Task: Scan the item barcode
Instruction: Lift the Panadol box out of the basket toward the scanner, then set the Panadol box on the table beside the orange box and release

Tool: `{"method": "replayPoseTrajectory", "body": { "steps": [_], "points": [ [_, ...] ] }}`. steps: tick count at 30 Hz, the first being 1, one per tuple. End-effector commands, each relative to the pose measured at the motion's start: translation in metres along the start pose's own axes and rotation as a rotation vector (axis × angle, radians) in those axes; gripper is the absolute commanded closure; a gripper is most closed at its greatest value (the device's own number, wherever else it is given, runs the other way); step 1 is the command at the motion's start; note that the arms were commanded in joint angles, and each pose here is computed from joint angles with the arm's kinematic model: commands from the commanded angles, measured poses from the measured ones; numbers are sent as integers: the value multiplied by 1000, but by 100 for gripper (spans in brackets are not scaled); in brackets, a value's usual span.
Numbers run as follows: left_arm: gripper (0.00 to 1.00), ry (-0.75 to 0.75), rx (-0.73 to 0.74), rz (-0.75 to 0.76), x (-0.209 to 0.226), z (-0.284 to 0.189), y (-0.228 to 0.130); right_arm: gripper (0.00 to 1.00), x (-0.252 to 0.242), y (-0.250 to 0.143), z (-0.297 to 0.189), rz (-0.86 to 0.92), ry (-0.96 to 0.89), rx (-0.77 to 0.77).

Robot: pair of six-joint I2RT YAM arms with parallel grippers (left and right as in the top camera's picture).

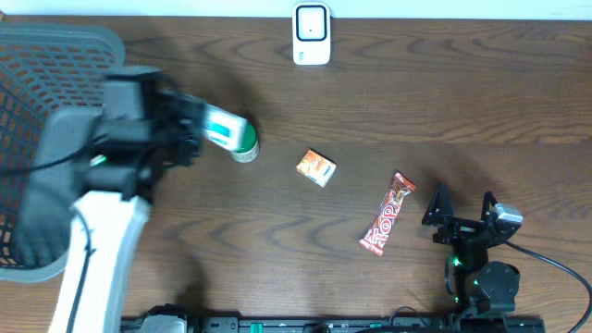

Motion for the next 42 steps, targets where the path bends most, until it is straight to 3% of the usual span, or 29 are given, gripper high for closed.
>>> {"method": "replayPoseTrajectory", "body": {
  "steps": [1,7,17,26,39,42],
  "points": [
    [55,126,-66,128,18,25,-20,1,-2,0,0,-10,-11,-2],
    [55,346,-114,278,60,66,-57,1,-2,0,0,-10,-11,-2],
    [55,604,-211,105,139,123,-113,1,-2,0,0,-10,-11,-2],
    [54,633,-270,-2,189,175,-154,1,-2,0,0,-10,-11,-2],
    [55,493,-166,-55,195,255,-173,1,-2,0,0,-10,-11,-2],
    [40,500,-159,-67,193,255,-171,1,-2,0,0,-10,-11,-2]
  ]
}}
Point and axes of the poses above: each gripper's point midway between its finger pads, its own z axis out along the fingers, its own x axis along the line the jaws close on, y = z × x, the point moved 4 cm from there along -z, back along the fingers, and after that the axes turned 14 degrees about -z, right-handed, at the moved point
